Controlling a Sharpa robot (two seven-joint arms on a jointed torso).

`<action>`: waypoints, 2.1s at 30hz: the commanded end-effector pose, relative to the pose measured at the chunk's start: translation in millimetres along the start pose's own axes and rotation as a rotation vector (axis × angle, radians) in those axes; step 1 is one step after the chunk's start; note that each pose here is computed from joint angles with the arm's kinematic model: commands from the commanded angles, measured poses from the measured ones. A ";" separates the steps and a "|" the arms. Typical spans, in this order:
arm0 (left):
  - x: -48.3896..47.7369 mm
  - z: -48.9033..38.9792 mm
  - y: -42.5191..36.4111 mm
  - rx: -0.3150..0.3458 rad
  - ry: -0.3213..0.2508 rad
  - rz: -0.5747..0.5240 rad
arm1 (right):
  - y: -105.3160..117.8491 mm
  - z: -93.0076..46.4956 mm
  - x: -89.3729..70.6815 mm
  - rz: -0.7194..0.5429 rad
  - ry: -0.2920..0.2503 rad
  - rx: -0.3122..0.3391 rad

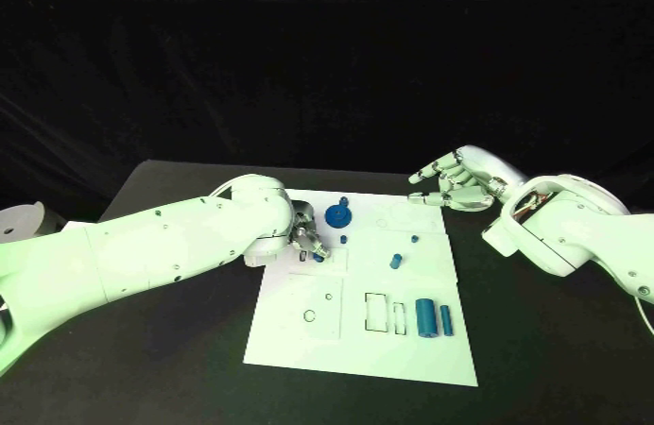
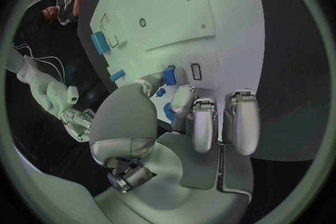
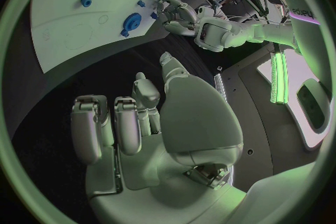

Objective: Assemble the parts on the task board

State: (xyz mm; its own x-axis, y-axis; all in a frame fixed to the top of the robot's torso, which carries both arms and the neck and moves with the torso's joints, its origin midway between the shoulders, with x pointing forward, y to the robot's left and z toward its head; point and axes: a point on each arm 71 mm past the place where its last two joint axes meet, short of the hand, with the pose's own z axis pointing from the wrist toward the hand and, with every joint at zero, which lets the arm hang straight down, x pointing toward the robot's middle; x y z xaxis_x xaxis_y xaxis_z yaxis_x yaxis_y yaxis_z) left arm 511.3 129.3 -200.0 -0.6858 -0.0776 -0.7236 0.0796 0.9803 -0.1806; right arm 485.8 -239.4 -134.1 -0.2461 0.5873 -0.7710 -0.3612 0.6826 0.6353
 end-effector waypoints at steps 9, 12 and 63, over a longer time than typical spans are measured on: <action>11.7 5.5 6.4 -0.036 0.071 0.037 | 0.8 -0.5 1.6 -0.010 0.016 -0.003; 11.6 5.7 6.4 -0.036 0.070 0.037 | 0.8 -0.6 1.5 -0.010 0.016 -0.003; -87.3 -21.9 34.2 -0.018 -0.026 -0.182 | -7.7 2.6 4.4 -0.012 0.012 0.010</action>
State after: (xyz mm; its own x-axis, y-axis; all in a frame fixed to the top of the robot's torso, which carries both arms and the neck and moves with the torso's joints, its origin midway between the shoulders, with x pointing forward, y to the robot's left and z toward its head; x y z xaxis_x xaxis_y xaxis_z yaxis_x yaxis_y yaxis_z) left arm 559.3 176.3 -123.6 -0.5945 -0.3057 -0.7437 -0.0900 0.9444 -0.3163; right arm 490.1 -242.0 -141.9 -0.2487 0.5823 -0.7740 -0.3442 0.6938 0.6326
